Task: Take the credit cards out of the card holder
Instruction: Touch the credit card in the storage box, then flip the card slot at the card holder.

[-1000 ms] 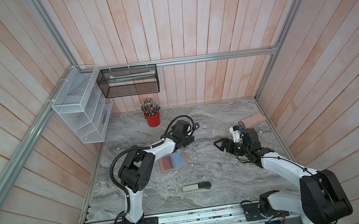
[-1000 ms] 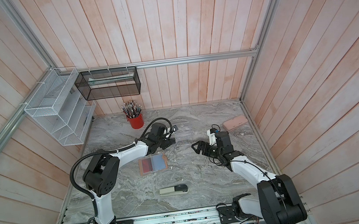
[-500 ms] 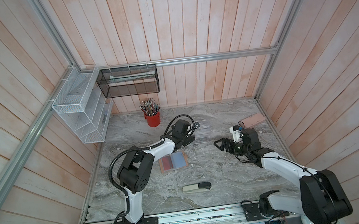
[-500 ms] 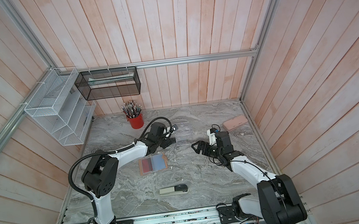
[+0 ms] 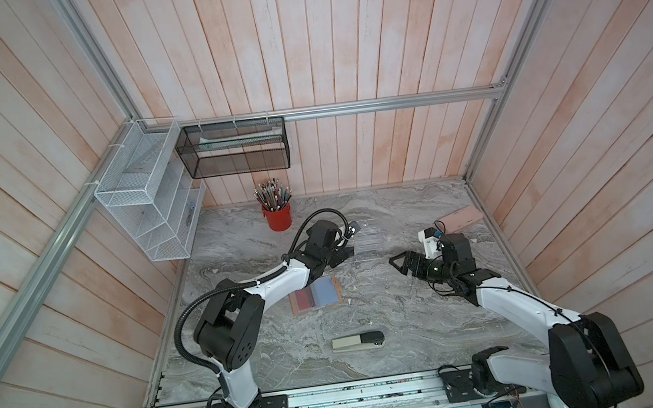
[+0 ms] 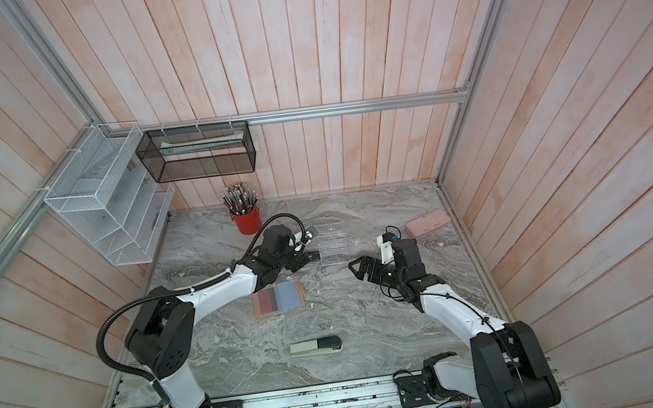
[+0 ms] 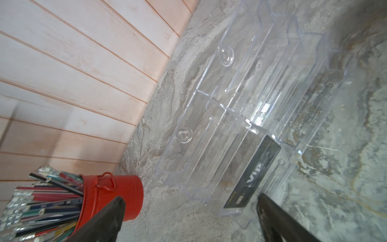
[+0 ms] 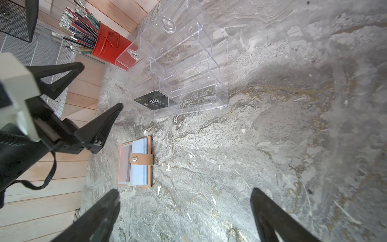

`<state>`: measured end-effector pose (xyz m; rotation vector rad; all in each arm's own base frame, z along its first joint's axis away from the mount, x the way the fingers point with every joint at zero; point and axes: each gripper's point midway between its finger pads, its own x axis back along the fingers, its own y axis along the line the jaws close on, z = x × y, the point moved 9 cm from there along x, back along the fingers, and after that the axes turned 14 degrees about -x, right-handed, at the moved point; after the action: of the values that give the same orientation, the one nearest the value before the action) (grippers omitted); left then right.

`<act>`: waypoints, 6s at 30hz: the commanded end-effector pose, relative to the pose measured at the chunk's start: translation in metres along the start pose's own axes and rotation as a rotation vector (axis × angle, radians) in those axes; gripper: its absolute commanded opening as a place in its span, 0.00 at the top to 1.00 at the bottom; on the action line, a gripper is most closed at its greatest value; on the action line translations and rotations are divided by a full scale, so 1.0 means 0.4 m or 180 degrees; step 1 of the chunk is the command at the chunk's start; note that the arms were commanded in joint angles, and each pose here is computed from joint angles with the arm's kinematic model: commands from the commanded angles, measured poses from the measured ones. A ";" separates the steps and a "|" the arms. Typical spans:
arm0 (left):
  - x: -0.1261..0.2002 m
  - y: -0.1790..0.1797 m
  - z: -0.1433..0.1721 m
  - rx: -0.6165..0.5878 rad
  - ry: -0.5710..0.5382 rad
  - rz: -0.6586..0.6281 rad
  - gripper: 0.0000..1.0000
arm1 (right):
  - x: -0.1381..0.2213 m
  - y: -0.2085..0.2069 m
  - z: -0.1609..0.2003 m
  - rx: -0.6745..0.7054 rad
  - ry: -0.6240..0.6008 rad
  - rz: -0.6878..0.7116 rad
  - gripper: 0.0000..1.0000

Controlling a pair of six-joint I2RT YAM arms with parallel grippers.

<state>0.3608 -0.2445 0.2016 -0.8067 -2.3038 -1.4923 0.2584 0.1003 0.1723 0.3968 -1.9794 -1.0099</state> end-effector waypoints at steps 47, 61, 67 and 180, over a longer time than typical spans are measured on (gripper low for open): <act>0.297 -0.095 0.322 0.5660 -0.0261 0.2283 0.00 | -0.331 0.319 0.347 0.1490 0.0754 0.0011 0.02; 0.249 -0.134 0.388 0.5691 0.0276 0.2127 0.00 | -0.360 0.286 0.389 0.1406 0.1122 -0.0216 0.02; 0.225 -0.144 0.403 0.5724 0.0366 0.2110 0.00 | -0.363 0.272 0.393 0.1381 0.1154 -0.0237 0.02; 0.186 -0.120 0.368 0.5686 0.0299 0.2189 0.00 | -0.372 0.184 0.377 0.0966 0.1276 -0.0187 0.02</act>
<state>0.2782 -0.1015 0.1288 -0.6142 -1.8437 0.8250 0.2351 0.3191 0.1089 0.8325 -1.7824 -0.6281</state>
